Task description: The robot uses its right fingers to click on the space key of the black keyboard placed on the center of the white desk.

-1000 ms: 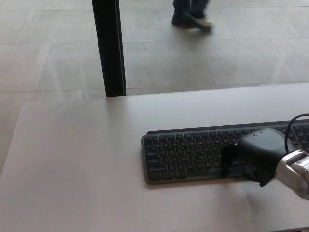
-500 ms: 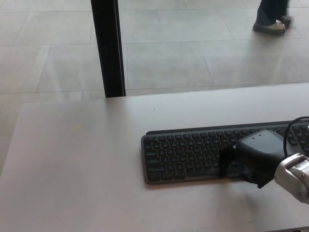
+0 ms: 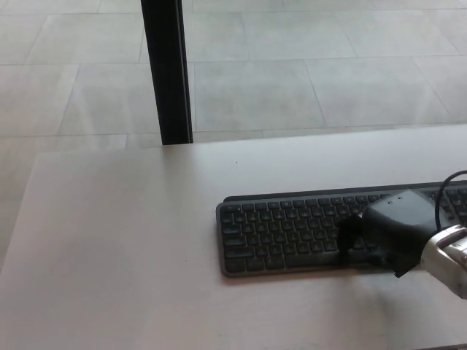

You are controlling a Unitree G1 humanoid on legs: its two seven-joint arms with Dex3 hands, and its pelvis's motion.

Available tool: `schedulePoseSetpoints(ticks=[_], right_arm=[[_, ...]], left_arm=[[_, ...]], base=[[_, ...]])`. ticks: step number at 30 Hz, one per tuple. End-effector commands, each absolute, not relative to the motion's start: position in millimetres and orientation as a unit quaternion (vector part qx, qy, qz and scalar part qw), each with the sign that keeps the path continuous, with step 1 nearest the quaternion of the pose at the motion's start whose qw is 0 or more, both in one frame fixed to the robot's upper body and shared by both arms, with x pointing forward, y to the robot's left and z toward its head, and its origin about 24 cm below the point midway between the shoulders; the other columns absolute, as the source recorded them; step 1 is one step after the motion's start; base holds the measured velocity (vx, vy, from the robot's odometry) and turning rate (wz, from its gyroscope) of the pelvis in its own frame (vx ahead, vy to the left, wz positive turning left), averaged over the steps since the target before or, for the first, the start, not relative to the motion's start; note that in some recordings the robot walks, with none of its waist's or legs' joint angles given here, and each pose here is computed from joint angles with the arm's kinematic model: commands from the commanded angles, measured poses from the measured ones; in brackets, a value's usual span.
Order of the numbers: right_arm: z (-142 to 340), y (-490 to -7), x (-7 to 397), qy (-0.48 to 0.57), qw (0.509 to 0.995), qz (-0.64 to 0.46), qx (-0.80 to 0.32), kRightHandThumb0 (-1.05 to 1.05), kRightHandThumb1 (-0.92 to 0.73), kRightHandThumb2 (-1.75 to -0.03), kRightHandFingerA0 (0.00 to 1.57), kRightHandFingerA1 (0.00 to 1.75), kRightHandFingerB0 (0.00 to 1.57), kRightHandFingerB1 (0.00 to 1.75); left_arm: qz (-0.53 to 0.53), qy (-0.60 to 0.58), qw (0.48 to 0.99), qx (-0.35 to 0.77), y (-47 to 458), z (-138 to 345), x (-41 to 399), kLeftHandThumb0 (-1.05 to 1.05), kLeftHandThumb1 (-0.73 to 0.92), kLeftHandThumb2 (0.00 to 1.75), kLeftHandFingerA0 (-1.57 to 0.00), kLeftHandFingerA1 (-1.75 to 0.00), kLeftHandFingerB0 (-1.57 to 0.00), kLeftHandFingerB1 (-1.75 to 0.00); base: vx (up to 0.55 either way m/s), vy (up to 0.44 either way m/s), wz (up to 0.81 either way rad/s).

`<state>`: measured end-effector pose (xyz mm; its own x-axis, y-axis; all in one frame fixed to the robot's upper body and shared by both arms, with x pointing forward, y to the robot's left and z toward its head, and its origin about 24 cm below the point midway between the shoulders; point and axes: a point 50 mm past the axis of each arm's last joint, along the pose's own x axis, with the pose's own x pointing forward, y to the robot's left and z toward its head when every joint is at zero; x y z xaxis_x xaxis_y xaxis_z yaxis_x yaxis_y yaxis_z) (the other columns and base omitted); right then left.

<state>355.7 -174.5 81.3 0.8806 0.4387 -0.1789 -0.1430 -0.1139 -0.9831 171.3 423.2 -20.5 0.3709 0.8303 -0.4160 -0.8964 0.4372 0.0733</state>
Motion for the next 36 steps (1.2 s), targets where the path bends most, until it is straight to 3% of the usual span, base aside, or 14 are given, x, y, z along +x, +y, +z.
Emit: schedulePoseSetpoints(ticks=[1, 3, 7, 8, 9, 11, 12, 13, 14, 15, 16, 20, 26, 36], right_arm=[[132, -193, 375, -0.087, 0.720, 0.159, -0.670, -0.16, -0.58, -0.67, 0.80, 1.70, 0.73, 0.48], [141, -195, 377, -0.081, 0.736, 0.147, -0.656, -0.17, -0.60, -0.66, 0.81, 1.71, 0.72, 0.48], [176, -210, 383, -0.108, 0.789, 0.092, -0.598, -0.15, -0.52, -0.70, 0.84, 1.69, 0.79, 0.49], [182, -215, 382, -0.118, 0.794, 0.082, -0.591, -0.14, -0.52, -0.69, 0.83, 1.71, 0.79, 0.48], [195, -225, 380, -0.133, 0.808, 0.065, -0.571, -0.09, -0.51, -0.71, 0.82, 1.75, 0.77, 0.50], [204, -237, 378, -0.134, 0.817, 0.042, -0.559, -0.13, -0.55, -0.70, 0.81, 1.75, 0.78, 0.48], [208, -244, 376, -0.127, 0.828, 0.025, -0.546, -0.14, -0.56, -0.65, 0.83, 1.75, 0.77, 0.47], [211, -249, 375, -0.124, 0.833, 0.016, -0.539, -0.16, -0.58, -0.58, 0.83, 1.70, 0.75, 0.46], [213, -252, 374, -0.122, 0.836, 0.013, -0.535, -0.16, -0.58, -0.58, 0.83, 1.70, 0.75, 0.46], [215, -264, 372, -0.115, 0.848, -0.006, -0.518, -0.18, -0.42, -0.81, 1.12, 1.34, 0.59, 0.59], [218, -288, 367, -0.103, 0.868, -0.048, -0.484, -0.11, -0.59, -0.56, 0.77, 1.70, 0.71, 0.43], [222, -320, 356, -0.100, 0.889, -0.101, -0.435, -0.07, -0.59, -0.54, 0.73, 1.72, 0.68, 0.41], [226, -388, 316, -0.092, 0.895, -0.257, -0.354, -0.41, -0.53, -0.59, 1.03, 1.44, 0.68, 0.44], [180, -457, 226, -0.035, 0.868, -0.449, -0.211, -0.56, -0.62, -0.59, 1.00, 0.78, 0.59, 0.50]], left_arm=[[0.533, 0.190, 0.821, -0.078, 431, -15, 166, -0.54, 0.41, 0.87, -0.84, -0.78, -0.74, -0.71], [0.532, 0.192, 0.821, -0.079, 431, -15, 166, -0.54, 0.50, 0.58, -0.85, -0.68, -0.78, -0.59], [0.538, 0.195, 0.817, -0.077, 432, -15, 165, -0.53, 0.52, 0.56, -0.88, -0.70, -0.79, -0.59], [0.537, 0.198, 0.817, -0.073, 431, -16, 164, -0.53, 0.53, 0.56, -0.87, -0.69, -0.80, -0.59], [0.534, 0.201, 0.819, -0.067, 432, -16, 163, -0.56, 0.43, 0.88, -0.85, -0.77, -0.73, -0.69], [0.533, 0.200, 0.819, -0.069, 431, -17, 162, -0.56, 0.49, 0.58, -0.86, -0.67, -0.77, -0.59], [0.534, 0.203, 0.818, -0.066, 431, -18, 161, -0.56, 0.43, 0.88, -0.85, -0.76, -0.73, -0.70], [0.531, 0.209, 0.819, -0.056, 432, -17, 161, -0.57, 0.54, 0.57, -0.85, -0.65, -0.79, -0.57], [0.530, 0.211, 0.820, -0.051, 432, -17, 160, -0.57, 0.54, 0.57, -0.85, -0.65, -0.79, -0.57], [0.533, 0.207, 0.818, -0.062, 432, -18, 160, -0.52, 0.53, 0.56, -0.85, -0.66, -0.78, -0.59], [0.537, 0.201, 0.816, -0.077, 432, -18, 159, -0.53, 0.53, 0.57, -0.86, -0.67, -0.78, -0.59], [0.541, 0.198, 0.814, -0.081, 433, -19, 157, -0.51, 0.53, 0.56, -0.86, -0.69, -0.78, -0.60], [0.540, 0.204, 0.814, -0.069, 434, -19, 153, -0.53, 0.54, 0.57, -0.85, -0.69, -0.78, -0.59], [0.544, 0.202, 0.811, -0.073, 435, -19, 151, -0.54, 0.53, 0.56, -0.87, -0.72, -0.81, -0.61]], base=[[0.00, 0.000, 0.00], [0.00, 0.000, 0.00], [0.00, 0.000, 0.00], [0.00, 0.000, 0.00], [0.00, 0.000, 0.00], [0.00, 0.000, 0.00], [0.00, 0.000, 0.00], [0.00, 0.000, 0.00], [0.00, 0.000, 0.00], [0.00, 0.000, 0.00], [0.00, 0.000, 0.00], [0.00, 0.000, 0.00], [0.00, 0.000, 0.00], [0.00, 0.000, 0.00]])
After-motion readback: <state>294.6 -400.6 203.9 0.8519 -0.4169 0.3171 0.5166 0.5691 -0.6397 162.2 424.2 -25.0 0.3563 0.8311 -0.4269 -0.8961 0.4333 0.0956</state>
